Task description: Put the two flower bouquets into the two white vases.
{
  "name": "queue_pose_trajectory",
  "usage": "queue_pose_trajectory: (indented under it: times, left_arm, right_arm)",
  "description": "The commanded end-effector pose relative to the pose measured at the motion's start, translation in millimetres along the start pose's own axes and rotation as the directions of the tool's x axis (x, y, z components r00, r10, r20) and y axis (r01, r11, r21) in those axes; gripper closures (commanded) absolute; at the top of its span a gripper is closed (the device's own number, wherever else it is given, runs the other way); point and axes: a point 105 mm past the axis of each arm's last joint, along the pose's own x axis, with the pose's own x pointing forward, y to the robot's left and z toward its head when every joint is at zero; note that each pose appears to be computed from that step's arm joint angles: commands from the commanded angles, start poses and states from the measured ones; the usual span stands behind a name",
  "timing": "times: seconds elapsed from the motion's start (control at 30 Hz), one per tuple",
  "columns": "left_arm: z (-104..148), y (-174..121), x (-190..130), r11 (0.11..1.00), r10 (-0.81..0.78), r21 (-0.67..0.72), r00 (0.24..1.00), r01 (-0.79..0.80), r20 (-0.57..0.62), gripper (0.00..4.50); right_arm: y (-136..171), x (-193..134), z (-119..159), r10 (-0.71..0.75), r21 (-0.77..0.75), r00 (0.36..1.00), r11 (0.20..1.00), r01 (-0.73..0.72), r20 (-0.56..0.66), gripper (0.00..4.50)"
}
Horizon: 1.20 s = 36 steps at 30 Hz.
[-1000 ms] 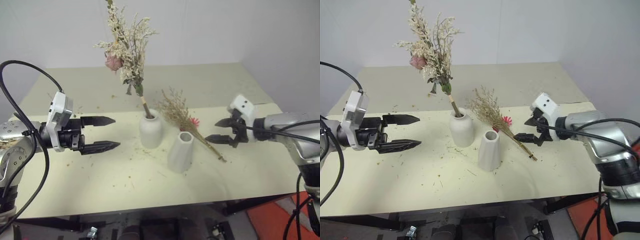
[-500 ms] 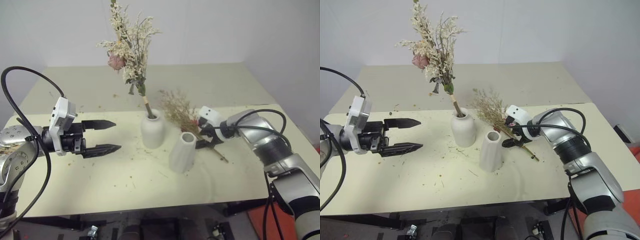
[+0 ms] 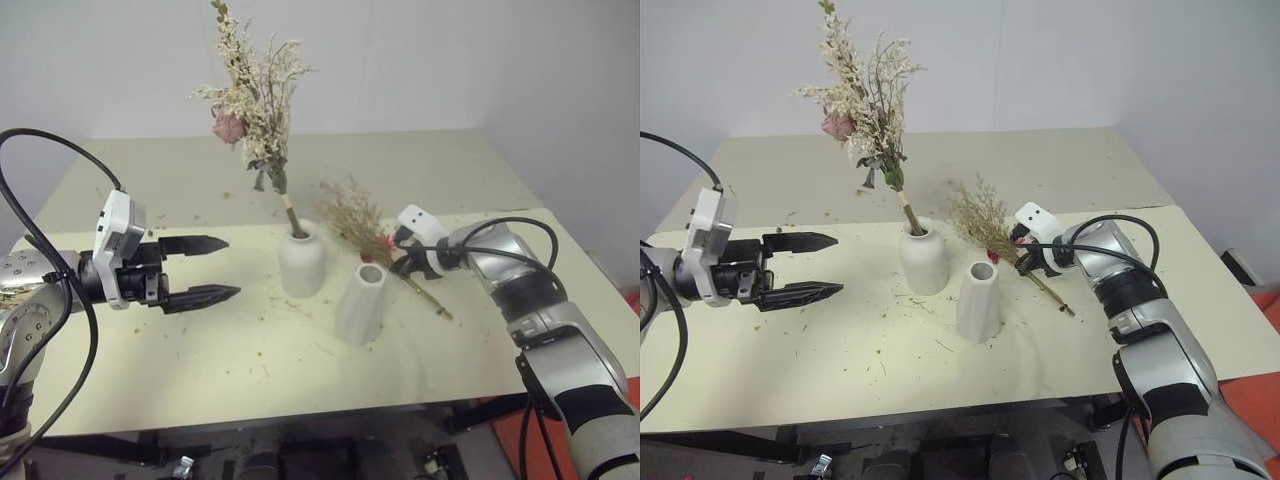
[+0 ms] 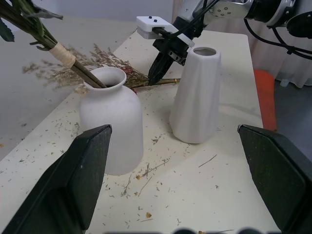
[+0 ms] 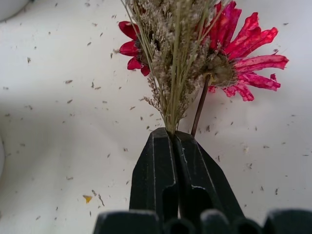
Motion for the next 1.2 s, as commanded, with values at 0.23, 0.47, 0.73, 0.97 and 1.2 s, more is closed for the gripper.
queue_pose_trajectory:
  times: [0.23, 0.47, 0.73, 0.97, 1.2]
  left_arm:
    - [11, 2, 3, 0.999, -0.042, 0.034, 0.999, 0.041, 0.024, 0.0]
    - [13, 5, 1, 0.996, -0.086, 0.029, 0.996, 0.085, 0.012, 0.0]
    - [29, -3, -7, 0.99, -0.142, 0.026, 0.989, 0.14, 0.042, 0.0]
    - [33, -15, -14, 0.987, -0.158, 0.019, 0.987, 0.157, 0.022, 0.0]
    - [31, -17, -18, 0.991, -0.134, 0.0, 0.991, 0.134, 0.008, 0.0]
  right_arm:
    - [-28, -40, 28, -0.178, 0.104, 0.969, 0.981, 0.161, 0.174, 4.49]
    - [-46, -123, 91, -0.365, 0.269, 0.662, 0.931, 0.247, 0.654, 4.49]
    - [0, -186, 124, -0.266, 0.284, 0.386, 0.959, 0.012, 0.883, 4.49]
    - [50, -188, 125, -0.149, 0.183, 0.332, 0.98, -0.073, 0.931, 4.49]
    - [89, -186, 125, -0.052, 0.082, 0.296, 0.993, -0.088, 0.954, 4.49]
